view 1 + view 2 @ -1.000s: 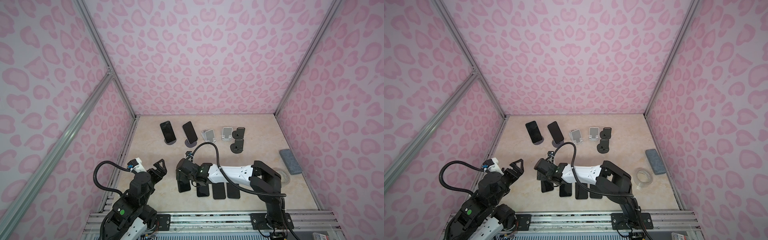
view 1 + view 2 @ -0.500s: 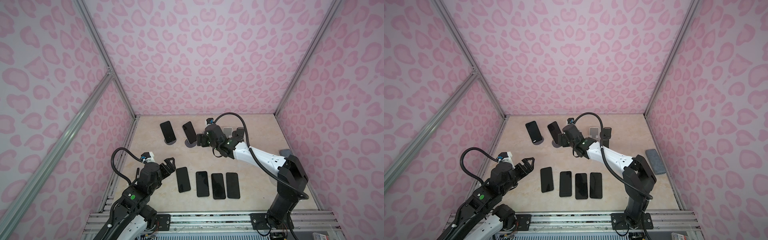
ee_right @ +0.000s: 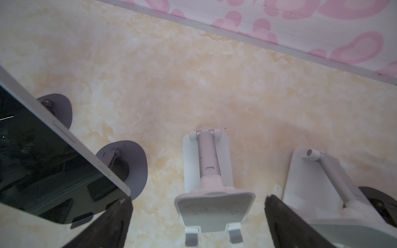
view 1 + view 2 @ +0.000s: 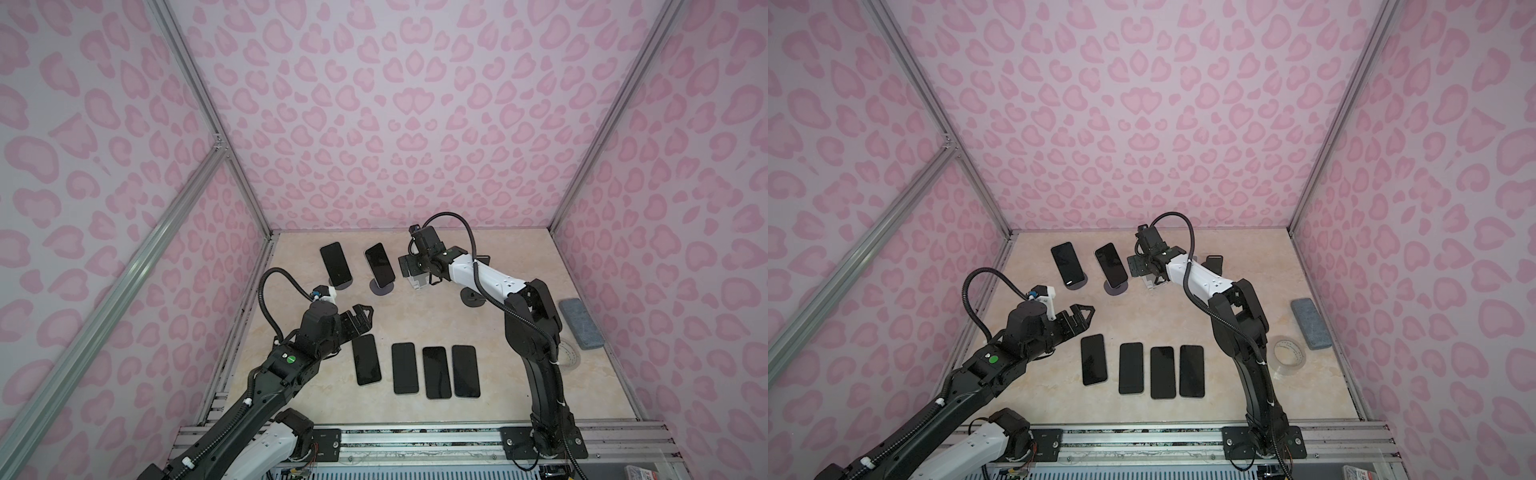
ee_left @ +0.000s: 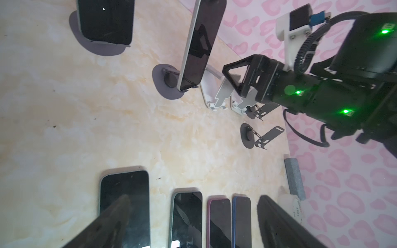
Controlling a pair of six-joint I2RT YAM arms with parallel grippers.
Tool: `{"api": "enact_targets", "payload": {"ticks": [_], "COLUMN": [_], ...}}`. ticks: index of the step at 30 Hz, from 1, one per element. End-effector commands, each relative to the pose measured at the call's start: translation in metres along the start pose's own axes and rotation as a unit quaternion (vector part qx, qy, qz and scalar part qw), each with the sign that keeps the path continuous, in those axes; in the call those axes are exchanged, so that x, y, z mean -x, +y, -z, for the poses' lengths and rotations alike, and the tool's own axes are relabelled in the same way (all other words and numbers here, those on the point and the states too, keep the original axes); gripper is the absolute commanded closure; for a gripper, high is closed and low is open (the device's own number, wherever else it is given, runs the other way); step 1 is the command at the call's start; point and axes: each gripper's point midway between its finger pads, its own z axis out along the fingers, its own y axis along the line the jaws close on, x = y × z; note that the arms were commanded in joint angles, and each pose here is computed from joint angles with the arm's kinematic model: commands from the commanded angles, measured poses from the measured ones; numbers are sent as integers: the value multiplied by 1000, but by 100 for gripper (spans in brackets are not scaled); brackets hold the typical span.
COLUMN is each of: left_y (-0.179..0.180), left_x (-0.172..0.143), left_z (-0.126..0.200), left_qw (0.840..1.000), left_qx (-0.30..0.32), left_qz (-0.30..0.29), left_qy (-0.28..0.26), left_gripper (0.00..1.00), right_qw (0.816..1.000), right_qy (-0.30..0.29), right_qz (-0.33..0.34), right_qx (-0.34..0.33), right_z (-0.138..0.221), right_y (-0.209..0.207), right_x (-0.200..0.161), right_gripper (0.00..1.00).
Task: Remove the phone from the phone stand
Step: Pick up the phone stand from the top-center of the table.
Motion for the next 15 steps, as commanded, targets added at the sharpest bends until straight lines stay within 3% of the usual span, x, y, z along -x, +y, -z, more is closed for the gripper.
{"api": "enact_targets", "payload": {"ticks": [1,7,15], "left_y": [-15,-13,-12], "left_x": [7,3,2], "left_z": [-5,-18,-29], "left_qw": [1000,1000,1000], "left_qx": [-27,-20,-9], "left_qz": [-13,-14,-18], "left_qy": [-6,6,18], "left_gripper": [5,5,4], "right_qw": [1000,1000,999], "right_qy": [10,27,27], "right_qz": [11,-3,-11], "right_qx": [-7,6,17], "right_z": [-11,-31,-42], "right_y": [-5,-14,-12], "right_x": [-8,-11,-9], "right_gripper": [2,4,26]}}
